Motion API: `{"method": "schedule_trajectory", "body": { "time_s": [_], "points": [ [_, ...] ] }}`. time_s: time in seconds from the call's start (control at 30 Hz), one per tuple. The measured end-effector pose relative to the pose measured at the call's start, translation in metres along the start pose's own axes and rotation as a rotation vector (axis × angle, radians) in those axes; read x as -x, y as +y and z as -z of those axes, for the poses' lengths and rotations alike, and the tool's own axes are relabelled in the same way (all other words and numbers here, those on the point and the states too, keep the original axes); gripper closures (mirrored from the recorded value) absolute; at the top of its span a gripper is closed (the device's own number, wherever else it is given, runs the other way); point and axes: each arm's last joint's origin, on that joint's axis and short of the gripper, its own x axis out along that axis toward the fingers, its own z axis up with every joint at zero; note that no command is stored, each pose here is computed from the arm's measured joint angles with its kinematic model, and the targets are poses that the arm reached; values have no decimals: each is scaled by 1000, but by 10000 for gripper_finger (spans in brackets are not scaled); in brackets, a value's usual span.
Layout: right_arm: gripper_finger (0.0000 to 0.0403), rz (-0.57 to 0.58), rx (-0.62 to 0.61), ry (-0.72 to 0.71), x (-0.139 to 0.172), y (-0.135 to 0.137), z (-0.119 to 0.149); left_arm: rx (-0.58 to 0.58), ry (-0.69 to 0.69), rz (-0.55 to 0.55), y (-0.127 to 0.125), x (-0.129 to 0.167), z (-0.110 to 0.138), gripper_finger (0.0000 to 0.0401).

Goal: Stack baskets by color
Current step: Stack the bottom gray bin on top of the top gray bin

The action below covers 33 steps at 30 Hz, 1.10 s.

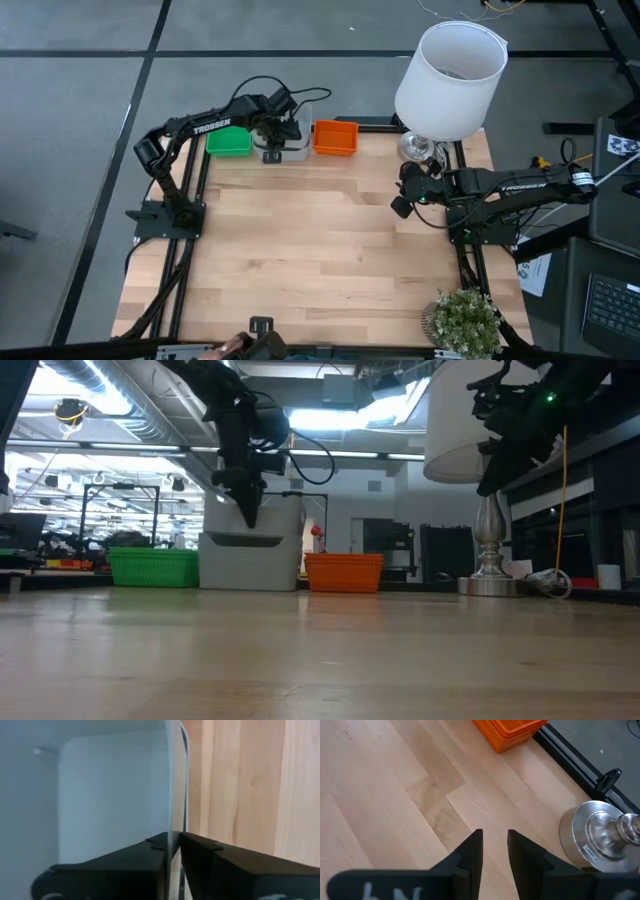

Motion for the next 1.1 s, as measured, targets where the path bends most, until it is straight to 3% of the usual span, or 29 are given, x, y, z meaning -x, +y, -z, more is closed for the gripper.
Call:
{"method": "schedule_trajectory", "body": {
  "time_s": [0.2,0.63,0.83,1.1],
  "points": [
    [313,0,0,1,0,0,0,40,-3,-22,1,0,-1,339],
    [313,0,0,1,0,0,0,83,28,-99,5,0,-1,324],
    [313,0,0,1,0,0,0,103,21,-90,4,0,-1,298],
    [313,0,0,1,0,0,0,149,14,-82,0,0,-4,293]
  ]
}}
